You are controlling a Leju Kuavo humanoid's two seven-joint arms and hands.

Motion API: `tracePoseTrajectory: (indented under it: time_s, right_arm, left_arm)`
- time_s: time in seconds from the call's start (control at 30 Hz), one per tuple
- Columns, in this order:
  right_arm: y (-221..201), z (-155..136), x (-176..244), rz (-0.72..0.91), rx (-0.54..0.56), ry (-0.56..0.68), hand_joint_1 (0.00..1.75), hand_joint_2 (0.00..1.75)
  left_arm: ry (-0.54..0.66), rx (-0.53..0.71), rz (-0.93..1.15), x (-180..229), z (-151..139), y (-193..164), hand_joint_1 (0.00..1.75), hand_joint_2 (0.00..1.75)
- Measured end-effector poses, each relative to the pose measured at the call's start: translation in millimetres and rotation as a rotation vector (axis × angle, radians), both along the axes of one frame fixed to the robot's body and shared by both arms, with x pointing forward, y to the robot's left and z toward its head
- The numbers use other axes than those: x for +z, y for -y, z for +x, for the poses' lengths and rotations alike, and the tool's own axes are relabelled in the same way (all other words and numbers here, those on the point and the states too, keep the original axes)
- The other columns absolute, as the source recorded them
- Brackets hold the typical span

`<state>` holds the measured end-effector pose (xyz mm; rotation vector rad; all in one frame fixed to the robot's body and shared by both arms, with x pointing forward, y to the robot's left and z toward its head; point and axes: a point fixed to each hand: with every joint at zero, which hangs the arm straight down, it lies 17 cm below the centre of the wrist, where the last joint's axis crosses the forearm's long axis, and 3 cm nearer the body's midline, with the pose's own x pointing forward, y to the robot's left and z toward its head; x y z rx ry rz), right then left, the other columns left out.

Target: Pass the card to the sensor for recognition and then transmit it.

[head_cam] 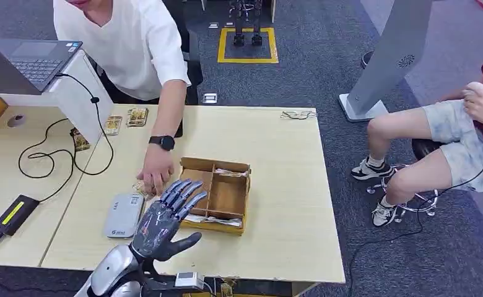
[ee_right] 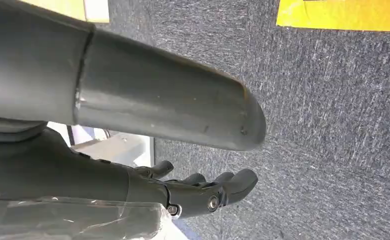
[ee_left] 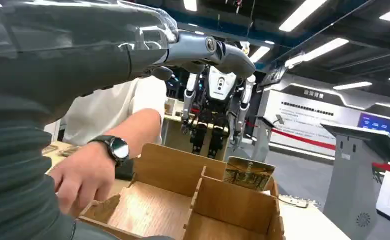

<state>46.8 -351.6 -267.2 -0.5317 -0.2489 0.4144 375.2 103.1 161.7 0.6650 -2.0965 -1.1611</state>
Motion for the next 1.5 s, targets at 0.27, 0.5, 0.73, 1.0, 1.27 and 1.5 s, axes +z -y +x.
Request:
tracePoseTrajectory:
  time_s: [0.27,0.5,0.73,1.0,1.27,1.5]
  right_arm:
    - [1,-1,0,-0.001,-0.007,-0.003,0.00,0.00]
    - [0,1,0,0.002,-0.006,0.001,0.00,0.00]
    - [-1,4,0,0.001,-0.007,0.003,0.00,0.00]
    - [-4,4,-1,0.007,-0.008,0.000,0.00,0.00]
    - [-5,3,-1,0.009,-0.007,0.000,0.00,0.00]
    - [-4,3,-1,0.005,-0.009,-0.003,0.00,0.00]
  left_arm:
    - [-0.007,-0.032,-0.007,1,-7,9,0.00,0.00]
    - [-0.032,-0.124,-0.003,1,-20,41,0.00,1.75]
    - [-0.033,-0.144,-0.014,8,-19,57,0.00,1.75]
    - [-0.032,-0.140,-0.017,10,-15,57,0.00,1.75]
    - [-0.029,-0.139,-0.015,10,-15,56,0.00,1.75]
    - [-0.027,-0.136,-0.016,11,-14,56,0.00,1.75]
